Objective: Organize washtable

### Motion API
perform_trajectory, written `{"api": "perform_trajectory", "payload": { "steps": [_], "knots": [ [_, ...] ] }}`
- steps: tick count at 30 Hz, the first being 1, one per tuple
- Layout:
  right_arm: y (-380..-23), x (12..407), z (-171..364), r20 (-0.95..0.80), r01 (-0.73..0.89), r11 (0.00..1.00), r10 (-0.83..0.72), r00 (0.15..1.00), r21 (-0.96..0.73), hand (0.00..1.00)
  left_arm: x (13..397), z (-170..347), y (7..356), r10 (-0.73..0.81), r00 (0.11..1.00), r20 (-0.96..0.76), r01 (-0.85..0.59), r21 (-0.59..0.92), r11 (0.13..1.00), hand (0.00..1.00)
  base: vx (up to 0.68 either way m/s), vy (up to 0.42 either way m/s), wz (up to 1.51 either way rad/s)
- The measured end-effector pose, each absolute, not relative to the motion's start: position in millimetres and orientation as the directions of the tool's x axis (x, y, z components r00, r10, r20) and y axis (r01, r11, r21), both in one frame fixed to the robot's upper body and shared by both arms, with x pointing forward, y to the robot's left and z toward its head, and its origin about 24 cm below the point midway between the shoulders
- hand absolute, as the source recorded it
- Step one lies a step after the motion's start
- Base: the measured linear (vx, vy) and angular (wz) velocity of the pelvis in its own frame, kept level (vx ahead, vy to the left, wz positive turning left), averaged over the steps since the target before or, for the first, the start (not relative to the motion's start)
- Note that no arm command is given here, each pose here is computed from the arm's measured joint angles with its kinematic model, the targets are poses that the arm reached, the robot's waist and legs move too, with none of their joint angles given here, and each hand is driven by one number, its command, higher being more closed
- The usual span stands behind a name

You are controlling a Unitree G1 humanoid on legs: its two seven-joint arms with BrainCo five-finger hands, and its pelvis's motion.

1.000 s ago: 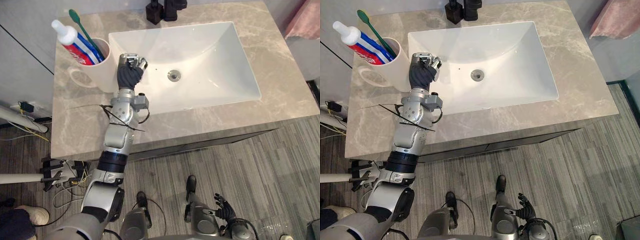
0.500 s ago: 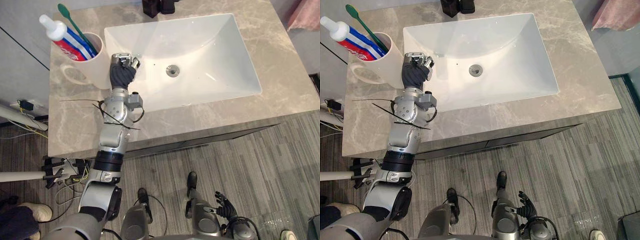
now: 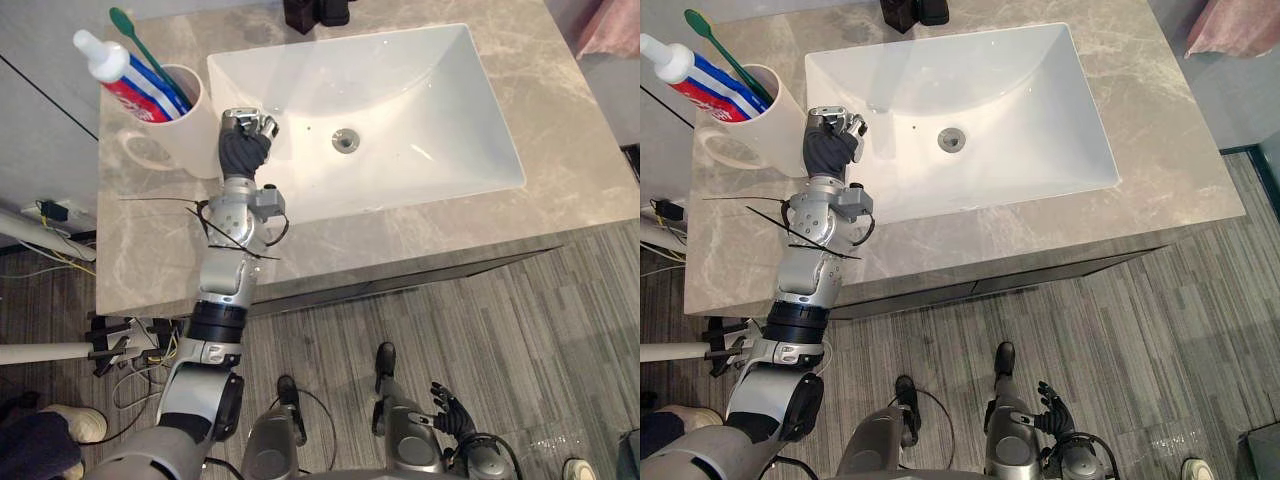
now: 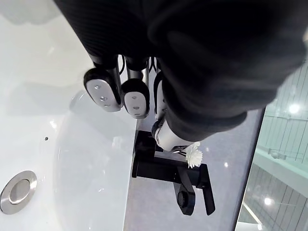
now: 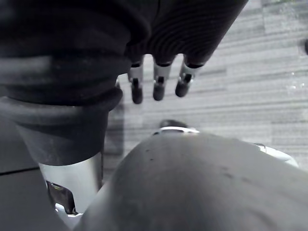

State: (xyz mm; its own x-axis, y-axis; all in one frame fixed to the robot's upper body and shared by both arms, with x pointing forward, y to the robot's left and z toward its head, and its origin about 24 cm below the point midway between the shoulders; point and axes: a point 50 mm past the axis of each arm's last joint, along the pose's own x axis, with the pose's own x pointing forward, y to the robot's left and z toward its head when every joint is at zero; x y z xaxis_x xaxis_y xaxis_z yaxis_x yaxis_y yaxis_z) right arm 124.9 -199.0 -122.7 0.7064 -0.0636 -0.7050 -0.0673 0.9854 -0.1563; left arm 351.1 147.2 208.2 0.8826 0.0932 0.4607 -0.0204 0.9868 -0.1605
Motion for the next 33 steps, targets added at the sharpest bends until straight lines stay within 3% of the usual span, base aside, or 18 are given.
{"api": "perform_trajectory", "payload": {
  "steps": [33],
  "knots": [
    [-201.3,124.4,-122.7,-0.705,-0.061,0.986,-0.068,0.706,-0.156,0.0,346.7,216.8,159.1,0.104,0.862,0.495,-0.025,-0.164,0.986,1.0,0.0,0.0,0.0]
  ]
}}
